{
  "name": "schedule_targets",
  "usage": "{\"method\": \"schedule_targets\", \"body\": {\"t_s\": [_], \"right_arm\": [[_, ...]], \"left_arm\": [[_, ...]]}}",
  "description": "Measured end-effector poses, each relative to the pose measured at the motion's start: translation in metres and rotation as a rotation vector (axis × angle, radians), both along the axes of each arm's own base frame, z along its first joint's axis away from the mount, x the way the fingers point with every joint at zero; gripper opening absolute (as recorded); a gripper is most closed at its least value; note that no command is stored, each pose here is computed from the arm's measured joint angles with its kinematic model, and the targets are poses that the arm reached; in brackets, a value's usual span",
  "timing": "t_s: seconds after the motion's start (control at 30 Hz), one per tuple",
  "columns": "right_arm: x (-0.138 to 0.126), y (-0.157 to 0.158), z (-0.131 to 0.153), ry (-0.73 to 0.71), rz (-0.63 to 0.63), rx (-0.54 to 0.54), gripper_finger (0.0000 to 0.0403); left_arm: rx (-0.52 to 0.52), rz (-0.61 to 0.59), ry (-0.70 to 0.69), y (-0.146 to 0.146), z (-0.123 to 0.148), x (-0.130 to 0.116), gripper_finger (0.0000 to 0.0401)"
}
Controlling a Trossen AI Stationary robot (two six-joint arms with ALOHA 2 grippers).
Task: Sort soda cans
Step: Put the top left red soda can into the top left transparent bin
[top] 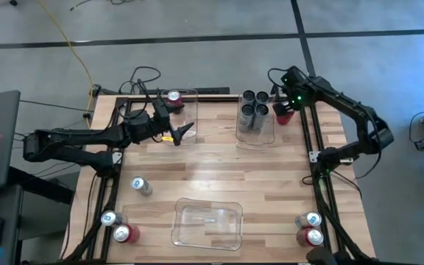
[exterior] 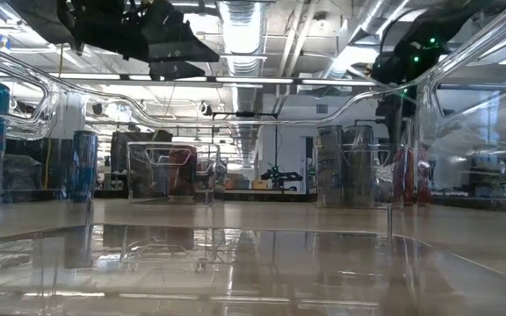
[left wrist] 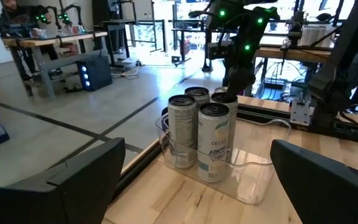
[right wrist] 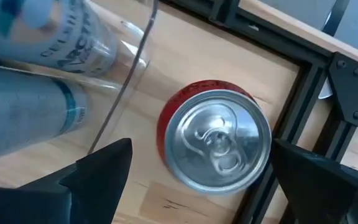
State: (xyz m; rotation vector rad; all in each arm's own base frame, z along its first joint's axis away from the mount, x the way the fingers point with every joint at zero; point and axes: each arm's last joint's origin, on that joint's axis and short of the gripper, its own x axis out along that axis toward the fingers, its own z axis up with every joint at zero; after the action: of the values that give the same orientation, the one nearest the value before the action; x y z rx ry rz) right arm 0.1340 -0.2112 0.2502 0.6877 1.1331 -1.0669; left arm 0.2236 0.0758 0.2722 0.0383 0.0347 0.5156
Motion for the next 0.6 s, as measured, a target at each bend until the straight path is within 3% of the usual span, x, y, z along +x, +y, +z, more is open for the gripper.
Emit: {"method": "schedule_targets", "body": {"t_s": [0.3,0.6], "right_arm": [[0.009,-0.013,-0.026,0.049,-0.035,0.079,0.0390],[0.011,-0.017,-0.032,0.058,-0.040,0.094,0.0299]], "left_arm": [[0.000,0.000,0.001,0.000,0.000,0.000,0.0399],[0.000,0.000,0.002,0.000,0.000,0.000,0.0399]]}}
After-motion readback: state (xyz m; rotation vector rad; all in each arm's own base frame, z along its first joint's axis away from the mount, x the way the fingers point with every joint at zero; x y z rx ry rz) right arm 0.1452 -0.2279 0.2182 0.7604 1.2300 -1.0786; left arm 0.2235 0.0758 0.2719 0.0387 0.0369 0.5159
